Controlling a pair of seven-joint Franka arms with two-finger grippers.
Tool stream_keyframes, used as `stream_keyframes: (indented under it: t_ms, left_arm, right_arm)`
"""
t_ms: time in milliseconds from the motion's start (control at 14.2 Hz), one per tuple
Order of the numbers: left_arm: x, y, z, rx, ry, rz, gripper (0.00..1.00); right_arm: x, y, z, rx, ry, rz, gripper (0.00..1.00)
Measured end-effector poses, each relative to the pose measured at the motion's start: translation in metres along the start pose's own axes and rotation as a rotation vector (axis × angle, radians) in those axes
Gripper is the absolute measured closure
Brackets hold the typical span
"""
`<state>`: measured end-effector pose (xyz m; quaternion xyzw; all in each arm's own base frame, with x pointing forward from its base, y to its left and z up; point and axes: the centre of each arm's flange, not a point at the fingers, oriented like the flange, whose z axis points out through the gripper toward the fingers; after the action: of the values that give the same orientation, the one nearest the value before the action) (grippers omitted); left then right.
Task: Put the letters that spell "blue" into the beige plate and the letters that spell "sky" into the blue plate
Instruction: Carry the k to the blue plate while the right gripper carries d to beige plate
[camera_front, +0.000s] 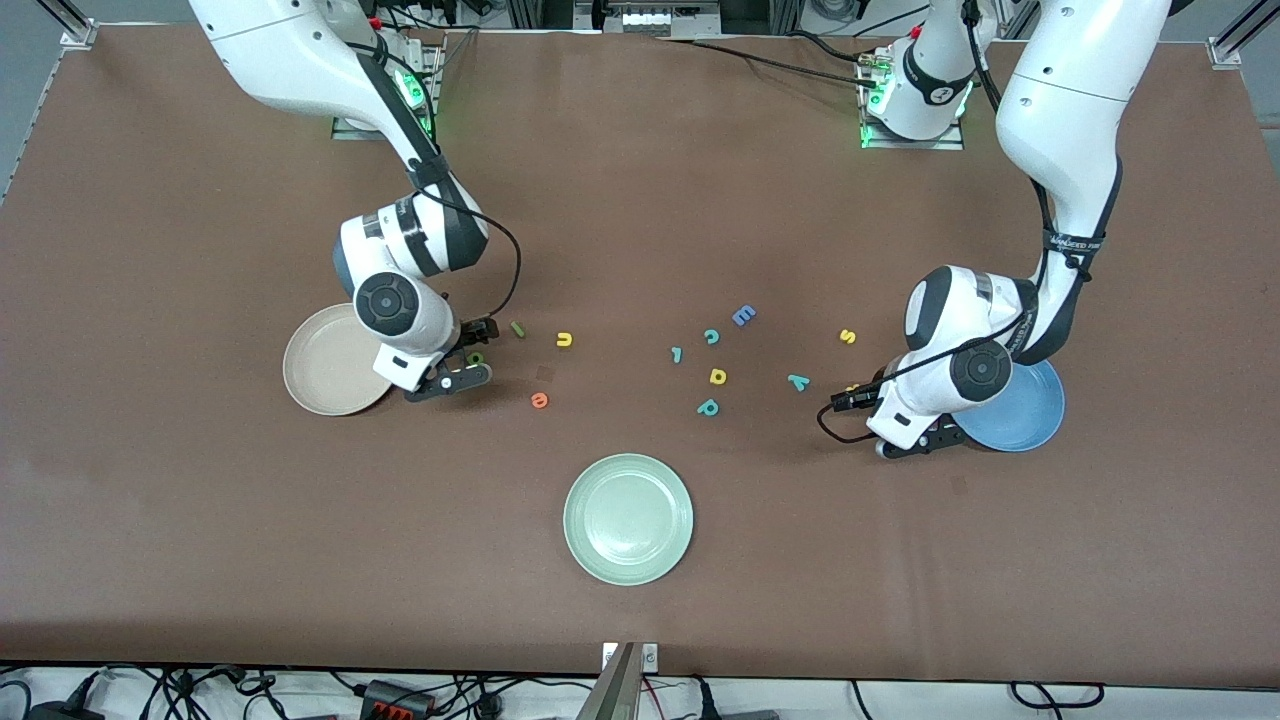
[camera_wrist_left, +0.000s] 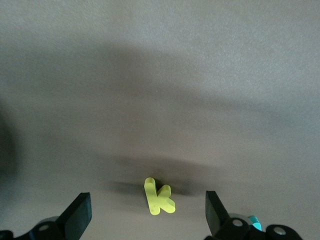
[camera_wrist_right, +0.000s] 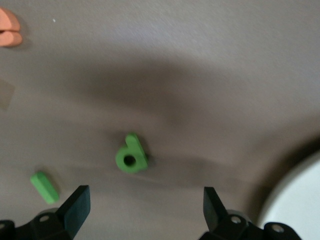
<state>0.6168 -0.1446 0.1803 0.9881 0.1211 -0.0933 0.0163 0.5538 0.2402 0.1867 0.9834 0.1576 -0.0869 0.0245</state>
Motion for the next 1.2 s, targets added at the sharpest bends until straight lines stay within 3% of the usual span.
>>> stream_keyframes:
  t_ms: [211, 282, 352, 493, 634, 986, 1198]
  left_arm:
    - [-0.006, 0.010, 0.006, 0.005, -0.006, -0.007, 0.02]
    - [-0.008, 0.015, 0.007, 0.007, -0.006, -0.018, 0.07]
    - [-0.010, 0.018, 0.007, 0.008, -0.007, -0.026, 0.17]
    - [-0.013, 0.023, 0.008, 0.010, -0.007, -0.027, 0.40]
    - [-0.013, 0.023, 0.008, 0.011, -0.007, -0.028, 0.45]
    - [-0.012, 0.022, 0.014, 0.013, -0.011, -0.030, 0.46]
    - [-0.012, 0.023, 0.013, 0.010, -0.008, -0.029, 0.57]
  right_arm:
    - [0.004, -0.003, 0.015, 0.000, 0.024, -0.004, 0.04]
    - [0.005, -0.003, 0.017, 0.000, 0.024, -0.005, 0.10]
    - [0.005, -0.004, 0.017, -0.001, 0.025, -0.005, 0.21]
    - [0.006, -0.004, 0.016, 0.000, 0.027, -0.006, 0.25]
    - [0.006, -0.004, 0.013, 0.000, 0.031, -0.006, 0.44]
    - [0.008, -0.004, 0.012, 0.000, 0.036, -0.005, 0.47]
    - [0.009, -0.004, 0.011, 0.000, 0.038, -0.006, 0.48]
